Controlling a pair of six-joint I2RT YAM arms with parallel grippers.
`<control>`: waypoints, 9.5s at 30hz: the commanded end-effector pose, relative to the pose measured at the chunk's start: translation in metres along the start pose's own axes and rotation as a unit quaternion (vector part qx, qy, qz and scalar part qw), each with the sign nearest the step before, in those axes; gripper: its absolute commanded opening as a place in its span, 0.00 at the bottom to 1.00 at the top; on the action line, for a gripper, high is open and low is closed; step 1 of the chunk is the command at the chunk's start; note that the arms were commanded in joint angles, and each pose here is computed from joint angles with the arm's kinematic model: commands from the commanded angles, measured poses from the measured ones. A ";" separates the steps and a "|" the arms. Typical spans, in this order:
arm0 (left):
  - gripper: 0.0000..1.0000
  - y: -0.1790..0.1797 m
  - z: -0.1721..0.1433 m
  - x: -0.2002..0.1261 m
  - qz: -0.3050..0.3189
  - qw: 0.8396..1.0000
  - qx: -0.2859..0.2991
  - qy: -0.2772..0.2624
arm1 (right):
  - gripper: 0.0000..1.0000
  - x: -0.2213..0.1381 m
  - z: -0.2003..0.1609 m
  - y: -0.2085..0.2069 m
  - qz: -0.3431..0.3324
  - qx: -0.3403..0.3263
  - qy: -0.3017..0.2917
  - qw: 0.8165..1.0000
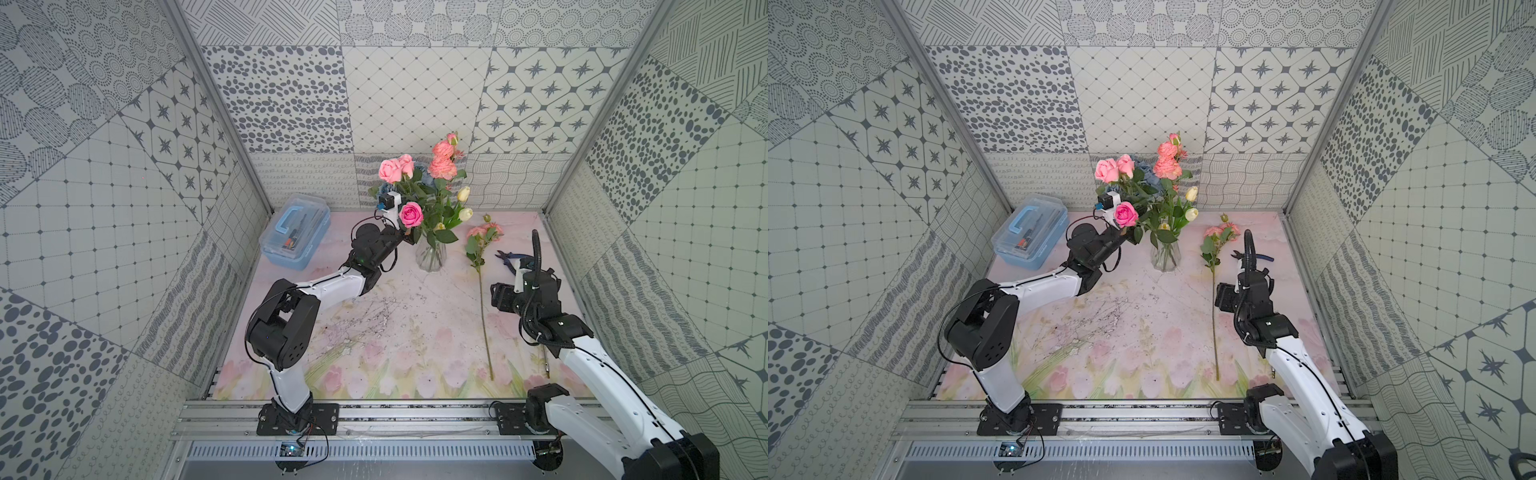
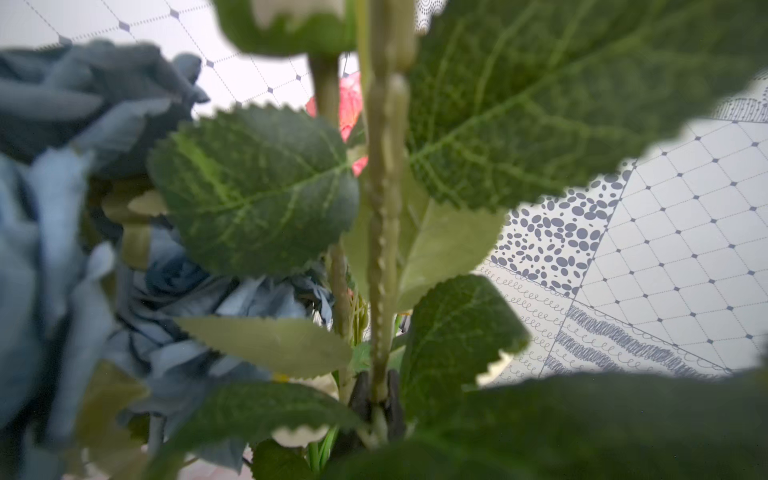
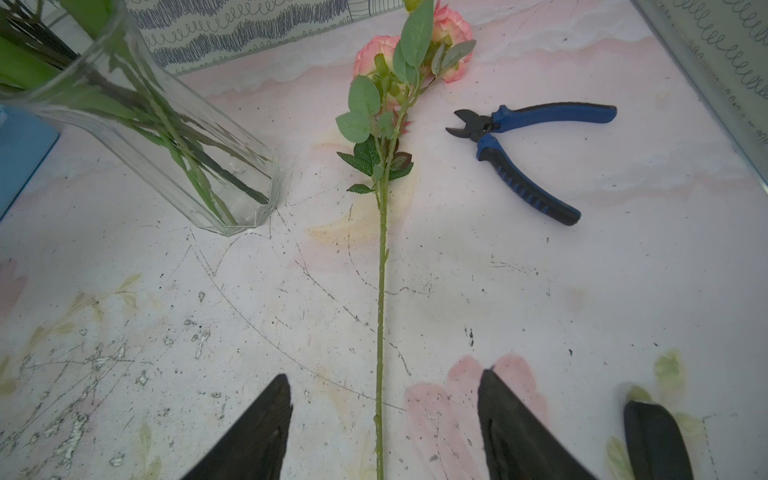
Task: Pick out pink flowers from the vase
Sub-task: Pick up the flower from the vase, then place the flower at the center of the board, then pick up the flower from the vase, then place the flower at the center of the board.
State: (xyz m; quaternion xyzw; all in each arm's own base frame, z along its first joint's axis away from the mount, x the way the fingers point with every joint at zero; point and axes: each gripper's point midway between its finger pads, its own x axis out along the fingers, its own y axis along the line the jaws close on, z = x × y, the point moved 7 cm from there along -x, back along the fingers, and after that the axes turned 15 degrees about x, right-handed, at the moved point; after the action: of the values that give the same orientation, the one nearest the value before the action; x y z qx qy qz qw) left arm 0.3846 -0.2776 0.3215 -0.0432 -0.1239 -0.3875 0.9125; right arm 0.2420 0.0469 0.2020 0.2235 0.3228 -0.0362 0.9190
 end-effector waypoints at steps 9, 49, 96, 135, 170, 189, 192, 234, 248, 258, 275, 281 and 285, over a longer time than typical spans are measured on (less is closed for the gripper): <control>0.02 -0.001 0.083 0.003 0.008 0.997 0.076 -0.017 | 0.72 -0.009 0.007 0.005 0.022 -0.001 -0.031 0.999; 0.00 -0.133 0.181 0.036 -0.500 0.866 -0.006 0.021 | 0.67 -0.193 0.151 0.155 0.479 -0.091 -0.200 0.850; 0.99 0.026 0.217 -0.019 0.073 0.990 0.114 0.038 | 0.00 0.036 0.058 0.047 0.043 -0.008 0.079 0.996; 0.87 0.058 0.003 -0.015 0.073 0.992 -0.073 0.071 | 0.49 0.112 -0.002 -0.010 -0.023 0.027 0.168 0.985; 0.46 0.018 -0.002 0.038 -0.049 0.996 -0.072 0.010 | 0.57 0.123 -0.002 0.006 0.045 0.062 0.180 0.981; 0.07 0.002 0.072 -0.005 -0.041 0.998 0.003 0.048 | 0.58 0.109 0.007 0.013 0.067 0.063 0.164 0.982; 0.06 0.001 0.092 -0.004 -0.045 0.998 0.029 0.045 | 0.58 0.100 0.019 0.020 0.078 0.062 0.150 0.984; 0.00 -0.150 0.210 0.040 -0.523 0.851 0.047 0.002 | 0.35 -0.183 0.158 0.185 0.511 -0.152 -0.144 0.833; 0.62 -0.149 0.211 0.043 -0.503 0.862 0.056 0.001 | 0.00 -0.176 0.155 0.179 0.486 -0.140 -0.142 0.851; 0.99 -0.107 0.238 0.023 -0.265 0.942 0.198 0.062 | 0.00 -0.117 0.147 0.145 0.299 -0.097 -0.127 0.941; 0.99 -0.010 0.212 -0.073 0.099 0.982 0.151 0.063 | 0.00 0.058 0.067 0.067 0.065 -0.017 0.090 0.994; 0.99 0.009 0.191 -0.105 0.155 0.980 0.097 0.073 | 0.00 0.108 0.040 0.048 0.017 -0.006 0.159 0.987; 0.99 0.019 0.158 -0.113 0.197 0.972 0.068 0.112 | 0.00 0.133 0.022 0.037 -0.005 0.008 0.186 0.982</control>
State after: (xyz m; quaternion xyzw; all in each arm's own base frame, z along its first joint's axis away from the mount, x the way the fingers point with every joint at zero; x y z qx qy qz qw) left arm 0.2837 -0.1802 0.4487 0.1212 -0.0290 -0.2832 0.9509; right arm 0.3591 0.0821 0.1556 0.2214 0.4995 0.0039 0.8375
